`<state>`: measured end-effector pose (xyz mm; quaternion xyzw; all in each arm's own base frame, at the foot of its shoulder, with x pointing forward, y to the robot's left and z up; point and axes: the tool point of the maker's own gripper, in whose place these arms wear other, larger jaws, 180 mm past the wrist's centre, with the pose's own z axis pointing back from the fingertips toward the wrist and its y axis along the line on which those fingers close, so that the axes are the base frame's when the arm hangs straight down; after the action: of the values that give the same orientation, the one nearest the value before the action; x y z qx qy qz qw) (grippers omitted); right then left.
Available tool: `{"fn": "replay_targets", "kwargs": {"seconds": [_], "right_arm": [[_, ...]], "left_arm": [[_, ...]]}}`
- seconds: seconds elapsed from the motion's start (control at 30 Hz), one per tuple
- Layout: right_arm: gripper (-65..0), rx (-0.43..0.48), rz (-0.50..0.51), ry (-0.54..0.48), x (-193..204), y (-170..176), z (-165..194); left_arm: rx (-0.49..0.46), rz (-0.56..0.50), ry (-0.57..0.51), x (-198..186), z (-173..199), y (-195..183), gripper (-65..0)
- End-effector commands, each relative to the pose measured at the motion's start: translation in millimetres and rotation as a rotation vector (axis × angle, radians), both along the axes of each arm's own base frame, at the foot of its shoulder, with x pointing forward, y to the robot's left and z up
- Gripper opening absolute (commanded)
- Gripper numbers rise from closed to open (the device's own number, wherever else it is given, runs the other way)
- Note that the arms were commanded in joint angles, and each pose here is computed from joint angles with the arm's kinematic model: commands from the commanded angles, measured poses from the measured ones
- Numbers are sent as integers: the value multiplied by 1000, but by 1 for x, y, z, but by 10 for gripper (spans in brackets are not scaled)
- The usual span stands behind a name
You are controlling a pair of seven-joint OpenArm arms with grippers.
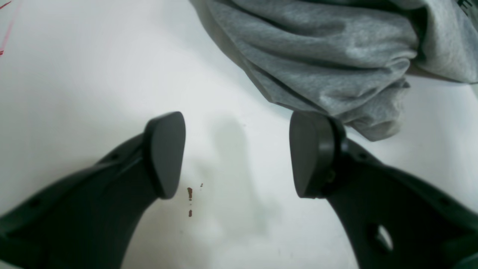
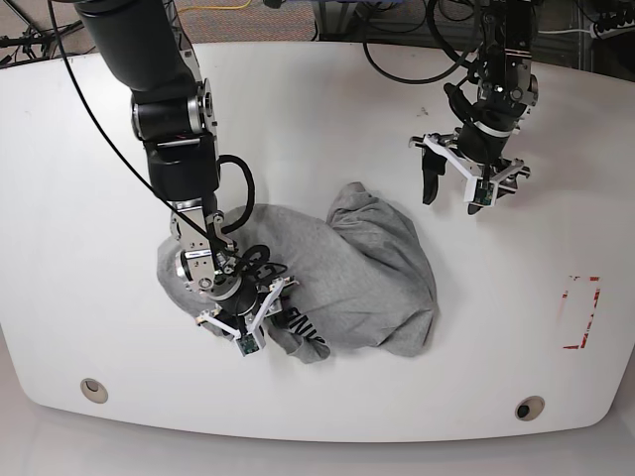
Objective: Fold the T-shirt properly
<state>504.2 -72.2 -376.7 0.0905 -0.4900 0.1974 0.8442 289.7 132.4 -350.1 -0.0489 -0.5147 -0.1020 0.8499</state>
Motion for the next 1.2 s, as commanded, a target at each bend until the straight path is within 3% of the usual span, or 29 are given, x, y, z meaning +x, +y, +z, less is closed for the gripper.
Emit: {"fn": "replay_targets", "kwargs": {"seconds": [0.0,0.3,0.37,0.97,1.17], "right_arm": [[-446,18,-7,-94,20,-2,32],[-563,31,-9,-111,21,-1,35],[-615,32,-13,-118,21,-2,37],[-630,-15,-19,-143,16,-9,53],[-643,-40,-27,-180,14,-14,81]], "left_arm": [[0,2,-49,6,13,2,-244],[-4,2,-52,6,14,1,-247],[-9,3,-56,7,15,1,-244],[-10,1,-61,9,17,-1,-242],[-2,-1,-57,10,16,0,-239]]}}
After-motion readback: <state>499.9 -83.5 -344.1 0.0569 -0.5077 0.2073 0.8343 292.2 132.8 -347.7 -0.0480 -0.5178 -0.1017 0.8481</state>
